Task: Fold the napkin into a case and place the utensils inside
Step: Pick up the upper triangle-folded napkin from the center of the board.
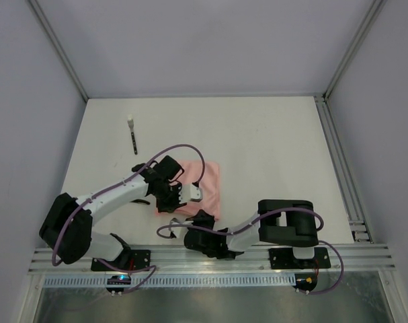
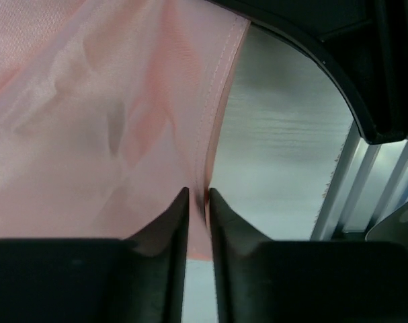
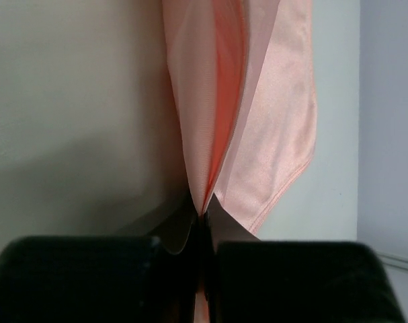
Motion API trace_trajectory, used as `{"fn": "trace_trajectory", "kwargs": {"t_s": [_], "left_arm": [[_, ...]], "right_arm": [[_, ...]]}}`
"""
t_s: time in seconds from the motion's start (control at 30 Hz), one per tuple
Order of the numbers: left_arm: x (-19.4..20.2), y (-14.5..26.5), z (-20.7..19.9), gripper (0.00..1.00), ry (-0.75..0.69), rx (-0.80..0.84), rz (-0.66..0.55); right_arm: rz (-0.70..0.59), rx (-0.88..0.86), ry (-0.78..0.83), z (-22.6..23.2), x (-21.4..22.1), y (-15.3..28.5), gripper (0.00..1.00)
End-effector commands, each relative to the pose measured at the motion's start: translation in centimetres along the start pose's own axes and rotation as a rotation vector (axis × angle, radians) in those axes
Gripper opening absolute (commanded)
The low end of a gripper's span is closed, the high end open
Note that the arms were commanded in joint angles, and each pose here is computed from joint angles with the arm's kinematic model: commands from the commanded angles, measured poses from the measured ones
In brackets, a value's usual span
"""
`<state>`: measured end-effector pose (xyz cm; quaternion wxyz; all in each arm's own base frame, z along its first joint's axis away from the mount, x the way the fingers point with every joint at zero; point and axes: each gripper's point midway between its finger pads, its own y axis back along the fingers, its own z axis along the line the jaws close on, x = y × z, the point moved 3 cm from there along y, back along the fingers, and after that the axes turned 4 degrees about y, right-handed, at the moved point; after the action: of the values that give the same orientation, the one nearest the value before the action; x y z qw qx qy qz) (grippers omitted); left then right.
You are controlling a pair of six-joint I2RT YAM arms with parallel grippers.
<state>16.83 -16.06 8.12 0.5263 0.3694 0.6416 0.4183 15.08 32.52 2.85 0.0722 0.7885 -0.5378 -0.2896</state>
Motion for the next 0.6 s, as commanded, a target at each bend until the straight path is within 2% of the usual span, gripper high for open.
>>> {"fn": "trace_trajectory", "kwargs": {"t_s": [0.0,0.07,0.2,0.4,0.57], "left_arm": [[0.1,0.2,-0.6,0.24,0.037,0.054,-0.040],[-0.1,0.8,-0.8,0.39,0.036,0.064,-0.075],[0.4,2.0,-1.4,0.48,0.058,0.078,-0.115],[2.9,4.6,-0.1,0.50,0.188,-0.013,-0.221],[3.0,5.8,-0.1,0.50,0.233,-0.065,-0.289]], "right_arm": [[0.004,-0.182,0.005,2.2,0.7,0.7,0.04],[-0.004,-0.230,-0.012,2.2,0.2,1.1,0.04],[-0.039,-0.349,-0.091,2.4,-0.4,1.5,0.04],[-0.060,-0.447,-0.148,2.5,-0.3,1.7,0.04],[-0.093,-0.568,-0.250,2.9,-0.9,1.6,0.04]]}}
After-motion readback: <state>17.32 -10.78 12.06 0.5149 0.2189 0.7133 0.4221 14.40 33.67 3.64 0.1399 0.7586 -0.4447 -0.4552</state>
